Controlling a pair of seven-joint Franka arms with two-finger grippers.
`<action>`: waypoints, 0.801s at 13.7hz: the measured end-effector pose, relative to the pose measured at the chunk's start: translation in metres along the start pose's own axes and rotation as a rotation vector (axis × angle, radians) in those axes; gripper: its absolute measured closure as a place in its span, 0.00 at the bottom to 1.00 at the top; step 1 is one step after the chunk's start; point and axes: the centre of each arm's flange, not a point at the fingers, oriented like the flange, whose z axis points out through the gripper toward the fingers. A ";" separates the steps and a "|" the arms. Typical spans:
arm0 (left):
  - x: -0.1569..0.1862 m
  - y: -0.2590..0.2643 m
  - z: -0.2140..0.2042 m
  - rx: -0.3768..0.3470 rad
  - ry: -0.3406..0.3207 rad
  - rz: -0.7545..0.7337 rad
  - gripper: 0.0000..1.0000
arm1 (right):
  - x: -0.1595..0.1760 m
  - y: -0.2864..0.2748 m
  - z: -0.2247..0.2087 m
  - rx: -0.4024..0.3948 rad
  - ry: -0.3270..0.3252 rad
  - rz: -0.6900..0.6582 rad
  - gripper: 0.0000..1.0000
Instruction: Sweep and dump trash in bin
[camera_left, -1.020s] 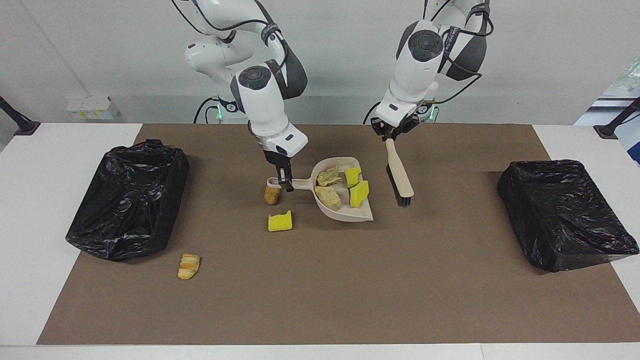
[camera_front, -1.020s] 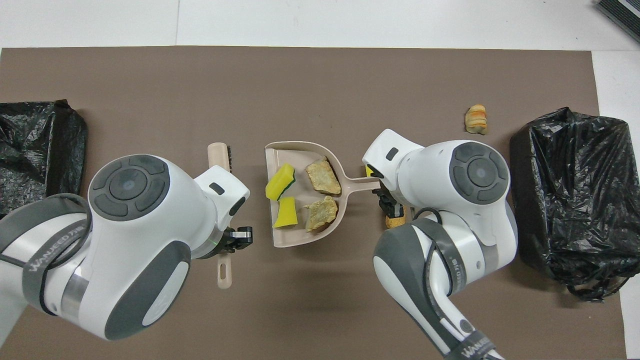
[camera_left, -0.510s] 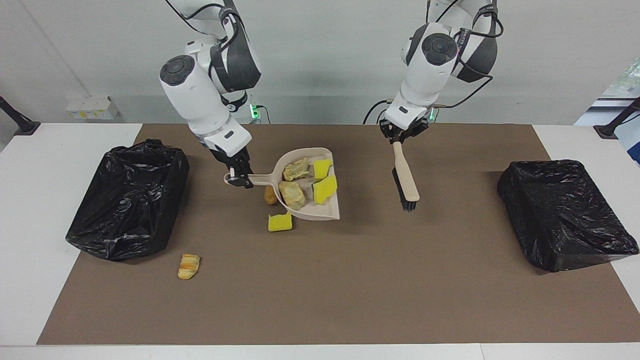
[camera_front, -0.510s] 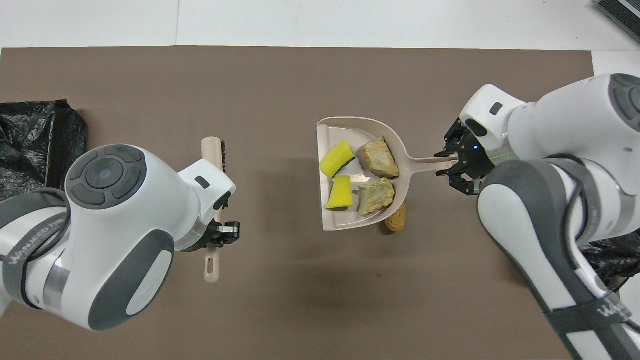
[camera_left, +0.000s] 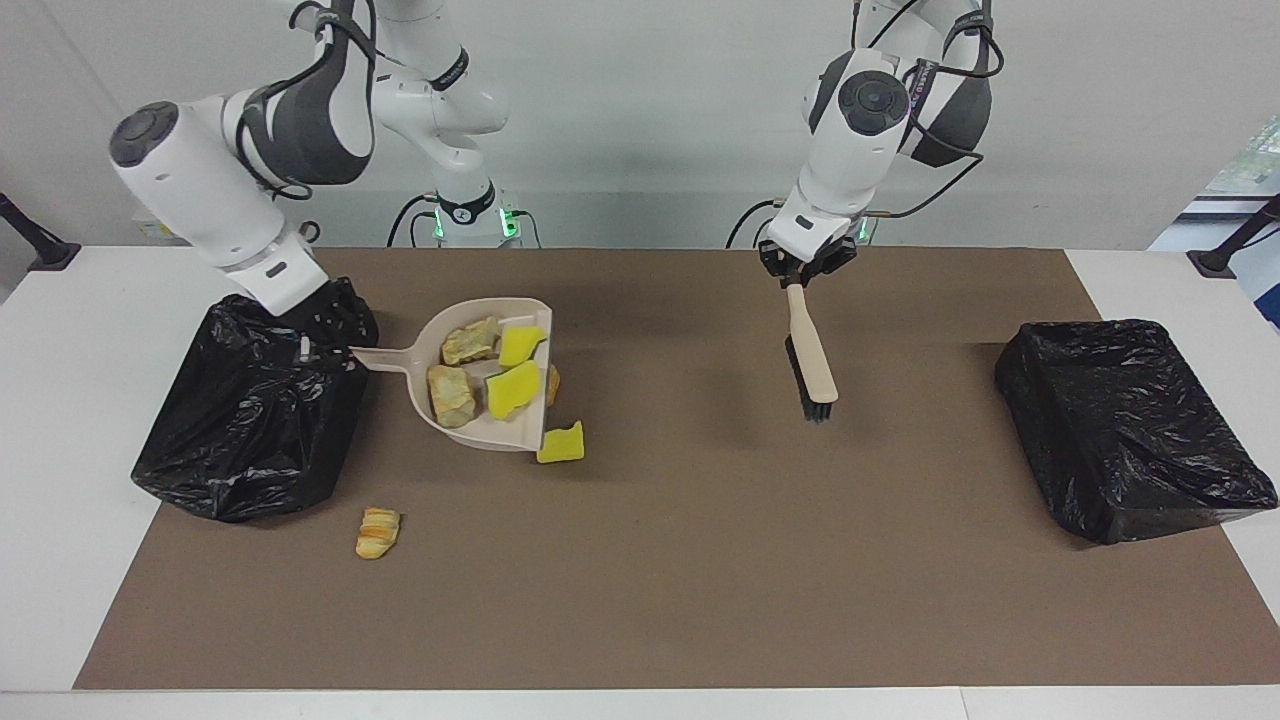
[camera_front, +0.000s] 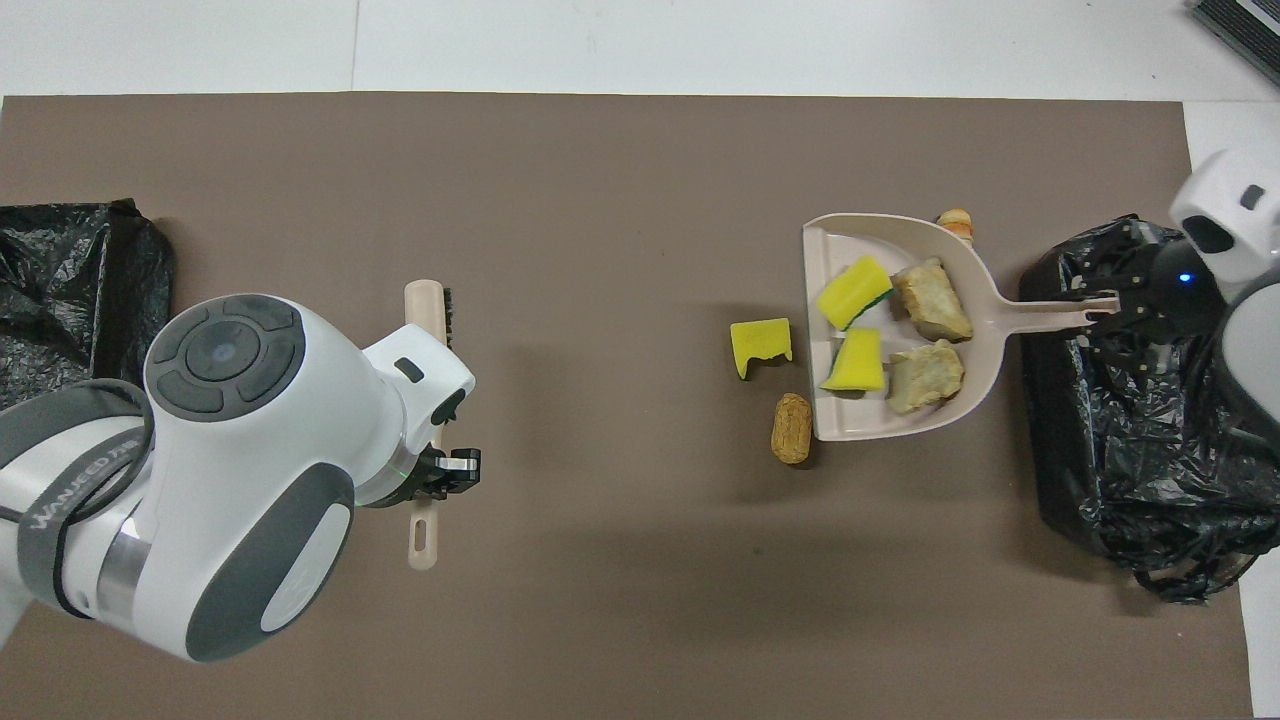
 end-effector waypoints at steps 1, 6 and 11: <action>0.000 0.000 0.000 0.000 0.000 0.001 0.74 | -0.028 -0.004 -0.006 -0.010 -0.002 -0.003 0.67; -0.002 0.004 0.000 0.002 0.001 0.011 0.74 | -0.141 -0.037 -0.037 -0.037 -0.066 0.003 0.67; -0.003 0.005 0.000 0.003 0.001 0.015 0.74 | -0.239 -0.092 -0.076 -0.025 -0.225 0.065 0.67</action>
